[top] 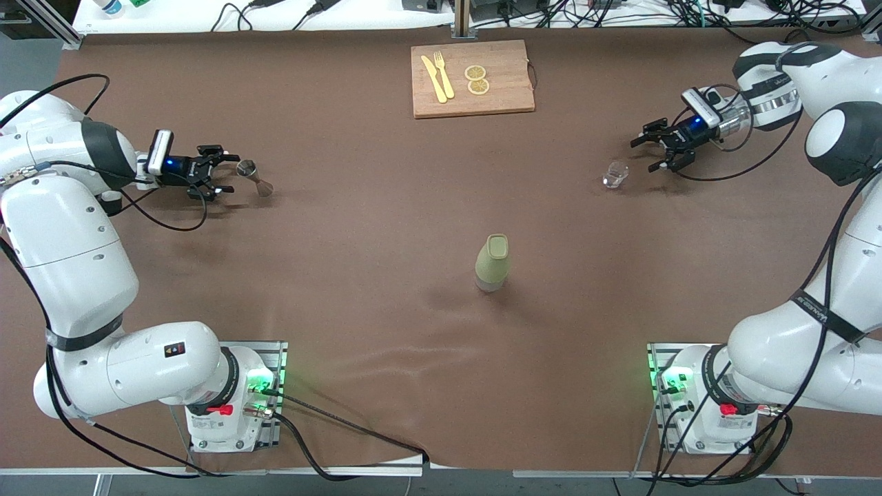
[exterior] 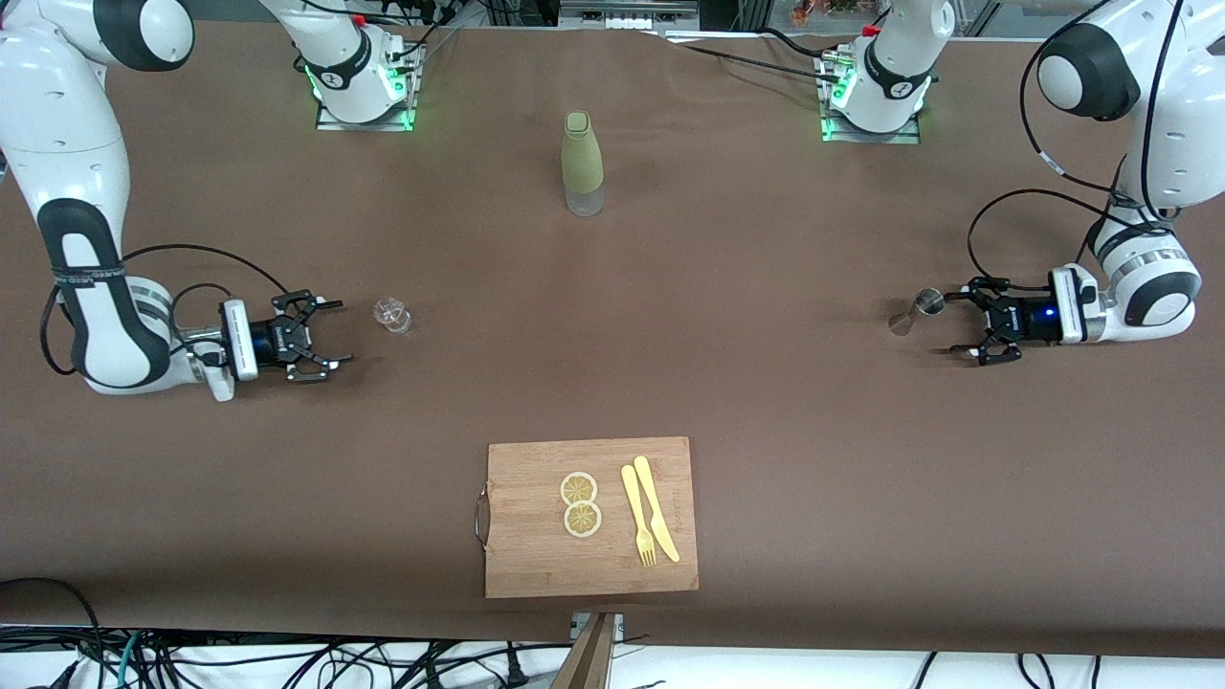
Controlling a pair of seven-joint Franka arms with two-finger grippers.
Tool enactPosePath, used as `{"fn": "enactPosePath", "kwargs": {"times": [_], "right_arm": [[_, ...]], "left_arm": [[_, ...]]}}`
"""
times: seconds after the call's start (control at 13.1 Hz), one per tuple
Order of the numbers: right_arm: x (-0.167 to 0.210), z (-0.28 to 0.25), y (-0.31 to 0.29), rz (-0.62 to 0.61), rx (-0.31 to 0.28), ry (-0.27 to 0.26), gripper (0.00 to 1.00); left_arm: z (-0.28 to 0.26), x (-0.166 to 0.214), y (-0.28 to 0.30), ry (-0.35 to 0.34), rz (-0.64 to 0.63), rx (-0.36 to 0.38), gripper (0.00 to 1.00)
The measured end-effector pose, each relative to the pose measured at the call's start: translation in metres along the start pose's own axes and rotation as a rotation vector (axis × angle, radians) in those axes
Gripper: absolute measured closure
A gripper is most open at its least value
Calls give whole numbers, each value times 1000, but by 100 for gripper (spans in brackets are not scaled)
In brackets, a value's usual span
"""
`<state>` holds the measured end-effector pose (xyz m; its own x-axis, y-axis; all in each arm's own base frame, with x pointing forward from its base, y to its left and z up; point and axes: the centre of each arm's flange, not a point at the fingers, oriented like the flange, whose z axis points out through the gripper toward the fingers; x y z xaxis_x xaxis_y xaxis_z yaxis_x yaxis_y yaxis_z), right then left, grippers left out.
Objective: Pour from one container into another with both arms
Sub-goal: 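Move the right gripper to the beaker while the left gripper approaches the jigger, then close the right gripper on the beaker while the left gripper grips the jigger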
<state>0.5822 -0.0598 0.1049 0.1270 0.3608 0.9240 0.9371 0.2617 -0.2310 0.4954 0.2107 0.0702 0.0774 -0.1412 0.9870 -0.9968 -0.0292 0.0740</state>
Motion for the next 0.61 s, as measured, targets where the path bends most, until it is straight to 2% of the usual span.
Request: {"fn": "enactPosePath", "kwargs": {"times": [0.31,0.61], "right_arm": [[-7,20,6,-79,0,44,0],[-25,35,3,-108,20,75,0]], "left_arm": [[29,-19,2,52,2,-13,0],[38,-25,5,72,-2,-23,0]]}}
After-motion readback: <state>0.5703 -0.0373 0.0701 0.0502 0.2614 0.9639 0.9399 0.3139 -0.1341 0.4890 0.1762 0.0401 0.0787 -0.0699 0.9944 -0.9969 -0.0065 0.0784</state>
